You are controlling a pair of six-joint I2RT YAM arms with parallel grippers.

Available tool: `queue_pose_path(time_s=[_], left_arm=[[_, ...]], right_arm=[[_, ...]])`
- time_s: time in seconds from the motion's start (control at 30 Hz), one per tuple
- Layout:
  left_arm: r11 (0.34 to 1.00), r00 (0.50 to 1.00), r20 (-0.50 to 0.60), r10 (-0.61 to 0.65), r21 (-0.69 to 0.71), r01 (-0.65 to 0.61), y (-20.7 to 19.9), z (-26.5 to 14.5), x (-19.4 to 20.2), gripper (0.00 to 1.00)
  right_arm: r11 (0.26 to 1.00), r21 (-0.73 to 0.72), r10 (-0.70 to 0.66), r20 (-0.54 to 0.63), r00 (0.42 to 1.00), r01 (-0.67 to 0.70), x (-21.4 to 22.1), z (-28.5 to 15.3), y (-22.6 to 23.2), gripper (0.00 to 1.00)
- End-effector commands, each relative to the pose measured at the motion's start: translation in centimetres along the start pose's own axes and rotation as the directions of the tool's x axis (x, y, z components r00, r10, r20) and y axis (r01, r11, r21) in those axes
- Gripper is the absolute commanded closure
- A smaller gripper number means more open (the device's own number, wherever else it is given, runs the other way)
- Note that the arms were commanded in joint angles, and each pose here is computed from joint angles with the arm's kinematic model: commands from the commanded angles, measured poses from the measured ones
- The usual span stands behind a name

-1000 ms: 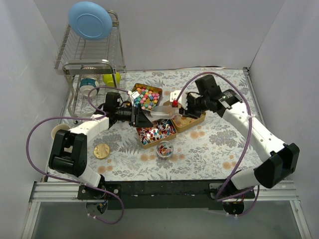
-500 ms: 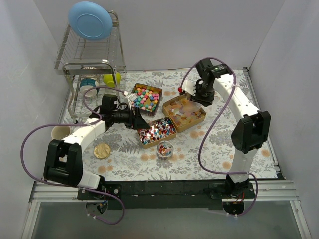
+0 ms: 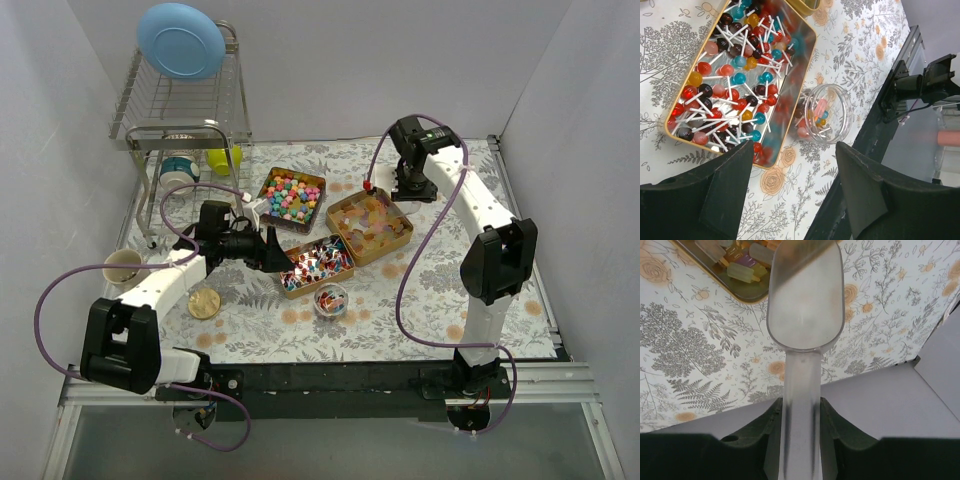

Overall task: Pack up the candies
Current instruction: Scoop the fake candies from the storage box.

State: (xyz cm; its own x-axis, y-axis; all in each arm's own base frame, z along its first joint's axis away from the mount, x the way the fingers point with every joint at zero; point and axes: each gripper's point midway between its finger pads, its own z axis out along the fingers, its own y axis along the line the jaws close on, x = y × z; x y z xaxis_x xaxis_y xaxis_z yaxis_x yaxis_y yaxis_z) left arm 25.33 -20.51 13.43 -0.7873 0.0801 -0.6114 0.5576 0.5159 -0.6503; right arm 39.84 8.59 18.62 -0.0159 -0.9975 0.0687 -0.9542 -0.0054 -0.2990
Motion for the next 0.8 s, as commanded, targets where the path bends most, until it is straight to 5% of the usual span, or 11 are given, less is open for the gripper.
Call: queue_pose_path(time_s=[0.0,0.77], left_arm=[[0.997,0.998,0.027,0.061,-0.046,-0.06,0.2,-0.9,-0.2,0.34],[0.998,0.995,0.099,0.003,-0.066,0.003,0.8,-2.5,-0.4,0.34]], right_arm=[[0.87,0.018,-0.48,-0.189,0.856,0.492,1.3,-1.8,-2.8,0.99],[0.533,-0.072,-0.808,-0.339,0.482,0.843,-1.2,0.8,-0.2,0.99]])
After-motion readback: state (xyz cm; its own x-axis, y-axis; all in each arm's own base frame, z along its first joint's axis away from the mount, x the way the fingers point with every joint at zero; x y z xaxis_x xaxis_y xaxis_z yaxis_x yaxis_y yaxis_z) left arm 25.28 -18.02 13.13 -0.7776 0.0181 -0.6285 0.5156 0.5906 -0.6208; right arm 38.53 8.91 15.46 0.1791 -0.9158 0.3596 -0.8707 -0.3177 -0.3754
